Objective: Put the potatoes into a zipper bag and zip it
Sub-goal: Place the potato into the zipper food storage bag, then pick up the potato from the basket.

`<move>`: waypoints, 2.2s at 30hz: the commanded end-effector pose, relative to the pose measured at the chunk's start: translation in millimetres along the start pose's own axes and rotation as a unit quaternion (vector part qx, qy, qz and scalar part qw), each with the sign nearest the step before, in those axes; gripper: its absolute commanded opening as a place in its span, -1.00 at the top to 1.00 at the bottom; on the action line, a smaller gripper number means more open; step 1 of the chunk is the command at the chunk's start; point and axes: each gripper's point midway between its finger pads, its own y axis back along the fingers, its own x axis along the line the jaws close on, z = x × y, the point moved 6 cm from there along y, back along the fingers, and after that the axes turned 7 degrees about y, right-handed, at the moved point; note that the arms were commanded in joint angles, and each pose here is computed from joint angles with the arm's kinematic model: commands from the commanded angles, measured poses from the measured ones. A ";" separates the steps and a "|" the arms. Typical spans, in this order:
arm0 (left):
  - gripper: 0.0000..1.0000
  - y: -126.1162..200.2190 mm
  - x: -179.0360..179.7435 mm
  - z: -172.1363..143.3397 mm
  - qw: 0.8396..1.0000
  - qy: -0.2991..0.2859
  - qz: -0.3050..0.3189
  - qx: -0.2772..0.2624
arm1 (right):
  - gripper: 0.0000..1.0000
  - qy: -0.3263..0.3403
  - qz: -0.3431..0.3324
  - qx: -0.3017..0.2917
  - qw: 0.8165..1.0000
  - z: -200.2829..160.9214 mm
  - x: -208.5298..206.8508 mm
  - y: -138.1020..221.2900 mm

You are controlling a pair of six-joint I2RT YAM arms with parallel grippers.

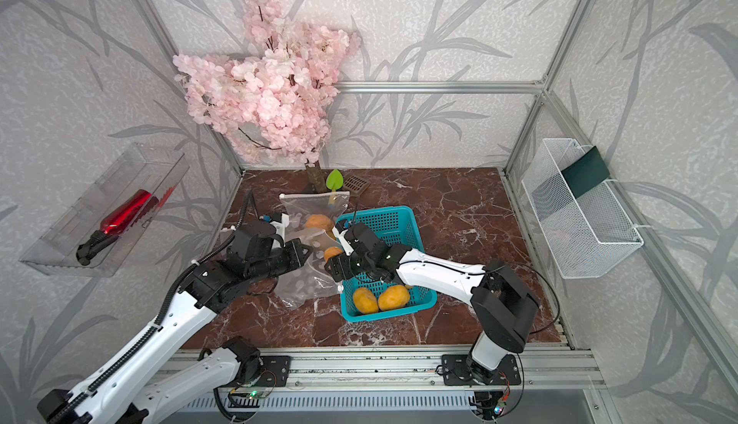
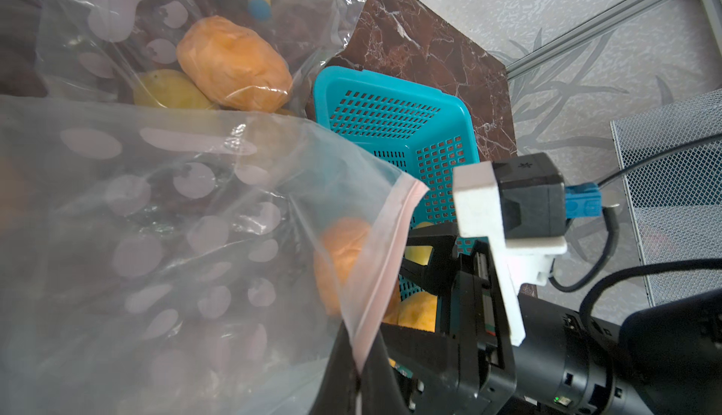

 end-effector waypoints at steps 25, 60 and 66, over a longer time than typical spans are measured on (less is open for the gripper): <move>1.00 3.0 15.2 2.9 0.998 0.009 0.049 -0.031 | -0.67 0.019 -0.145 0.054 0.988 -38.9 -28.3 86.9; 1.00 3.5 18.3 4.1 0.997 0.012 0.061 -0.036 | -0.47 0.002 -0.006 0.309 0.951 -107.5 -17.4 16.2; 1.00 3.6 18.2 4.0 0.997 0.012 0.061 -0.036 | -0.08 -0.025 0.017 0.319 0.947 -111.7 -19.9 8.6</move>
